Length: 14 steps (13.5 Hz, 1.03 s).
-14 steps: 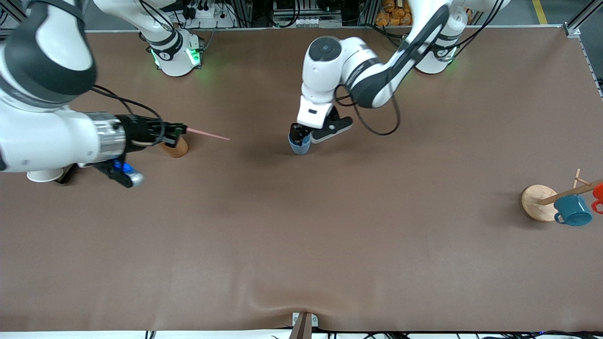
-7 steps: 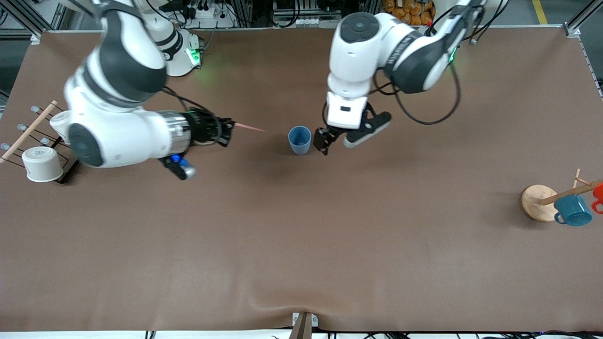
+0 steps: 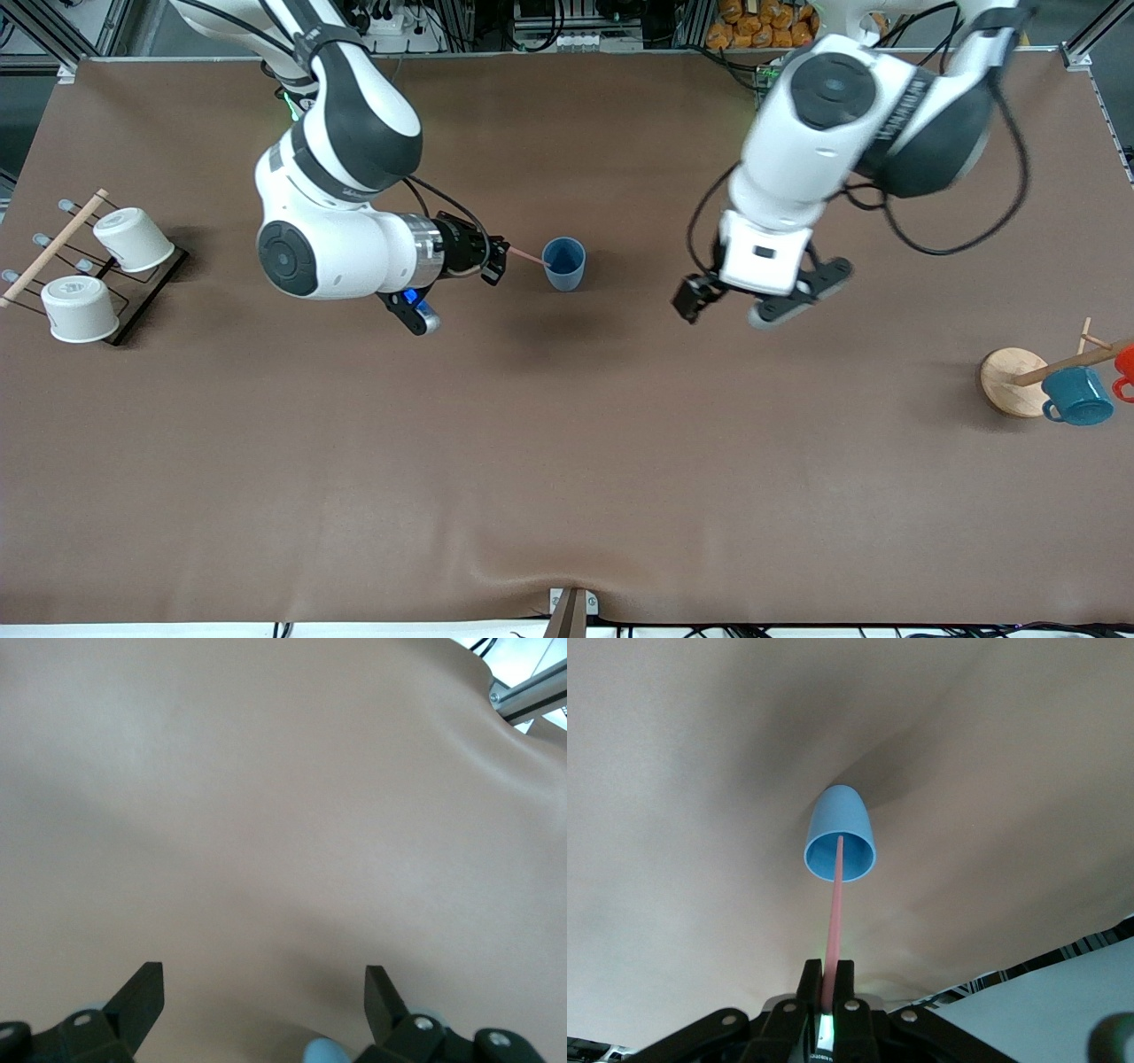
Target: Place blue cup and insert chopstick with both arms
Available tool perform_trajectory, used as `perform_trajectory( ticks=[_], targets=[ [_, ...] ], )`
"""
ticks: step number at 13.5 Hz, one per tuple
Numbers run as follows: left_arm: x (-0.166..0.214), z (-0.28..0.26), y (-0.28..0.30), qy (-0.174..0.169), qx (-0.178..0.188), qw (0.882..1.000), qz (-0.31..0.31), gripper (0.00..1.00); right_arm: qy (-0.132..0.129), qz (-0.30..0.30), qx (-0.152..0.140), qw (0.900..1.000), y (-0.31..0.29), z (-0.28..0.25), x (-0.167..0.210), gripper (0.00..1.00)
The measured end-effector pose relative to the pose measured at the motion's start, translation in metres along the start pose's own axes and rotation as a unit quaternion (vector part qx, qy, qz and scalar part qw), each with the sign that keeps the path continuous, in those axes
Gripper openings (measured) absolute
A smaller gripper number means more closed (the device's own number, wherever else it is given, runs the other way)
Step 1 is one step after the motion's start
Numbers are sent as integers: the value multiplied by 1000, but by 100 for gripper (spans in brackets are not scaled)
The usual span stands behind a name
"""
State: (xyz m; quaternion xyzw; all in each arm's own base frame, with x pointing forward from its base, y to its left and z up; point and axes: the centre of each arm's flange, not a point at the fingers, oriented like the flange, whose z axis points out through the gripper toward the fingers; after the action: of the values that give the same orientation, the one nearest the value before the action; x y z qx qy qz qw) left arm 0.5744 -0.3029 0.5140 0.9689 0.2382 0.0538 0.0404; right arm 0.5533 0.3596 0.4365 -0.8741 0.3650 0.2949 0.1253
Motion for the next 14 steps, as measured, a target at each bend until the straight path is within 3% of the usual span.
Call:
perform_trajectory(
  ticks=[6, 8, 10, 14],
  targets=[
    [70, -13, -65, -2, 24, 997, 78, 100, -1, -2, -14, 1000, -1, 28, -9, 9],
    [84, -22, -85, -3, 34, 995, 93, 100, 6, 8, -5, 1000, -4, 37, -10, 9],
    [93, -35, -102, 1, 41, 994, 102, 100, 18, 26, 7, 999, -8, 59, -13, 22],
    [100, -61, -128, 5, 56, 990, 127, 100, 15, 41, -6, 999, -4, 62, -6, 66]
  ],
)
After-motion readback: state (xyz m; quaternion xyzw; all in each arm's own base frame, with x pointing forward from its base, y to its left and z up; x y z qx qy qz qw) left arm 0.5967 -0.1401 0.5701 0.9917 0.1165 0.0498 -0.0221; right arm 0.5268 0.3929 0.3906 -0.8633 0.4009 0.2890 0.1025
